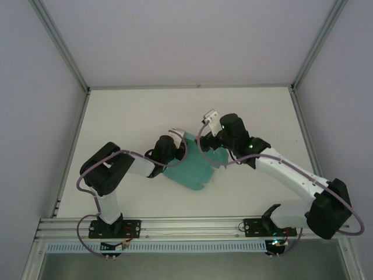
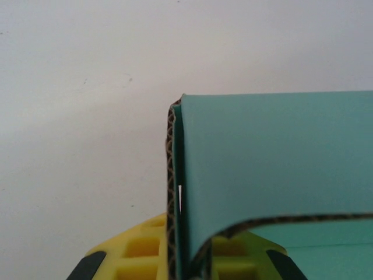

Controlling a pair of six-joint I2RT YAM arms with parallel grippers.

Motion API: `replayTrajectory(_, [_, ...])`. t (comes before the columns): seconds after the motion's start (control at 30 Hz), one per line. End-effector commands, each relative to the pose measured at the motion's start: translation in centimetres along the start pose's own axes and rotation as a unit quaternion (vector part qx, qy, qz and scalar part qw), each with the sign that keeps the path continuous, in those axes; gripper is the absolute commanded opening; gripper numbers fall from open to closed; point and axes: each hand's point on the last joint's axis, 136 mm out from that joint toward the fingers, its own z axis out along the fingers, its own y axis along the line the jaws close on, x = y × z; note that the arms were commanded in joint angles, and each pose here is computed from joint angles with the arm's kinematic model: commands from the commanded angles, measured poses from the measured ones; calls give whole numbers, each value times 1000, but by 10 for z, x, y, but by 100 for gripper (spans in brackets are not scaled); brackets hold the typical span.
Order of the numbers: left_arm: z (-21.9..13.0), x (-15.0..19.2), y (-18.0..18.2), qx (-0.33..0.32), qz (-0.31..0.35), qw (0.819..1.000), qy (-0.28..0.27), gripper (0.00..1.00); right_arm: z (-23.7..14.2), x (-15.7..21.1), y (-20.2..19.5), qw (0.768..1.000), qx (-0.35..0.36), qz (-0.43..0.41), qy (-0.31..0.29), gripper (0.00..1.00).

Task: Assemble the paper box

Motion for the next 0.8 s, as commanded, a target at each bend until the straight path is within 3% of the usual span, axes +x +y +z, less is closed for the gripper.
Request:
replayTrajectory(0.0, [-3, -4, -13, 25, 13, 999, -29, 0, 17, 30, 2, 995, -22, 56, 81, 93])
replayTrajectory(0.37, [2, 10, -14, 10, 32, 999, -17, 1, 83, 30, -3, 990, -24, 32, 134, 90])
replayTrajectory(0.77, [2, 7, 0, -31, 3, 999, -27, 14, 104, 110, 13, 973, -42, 56, 219, 83])
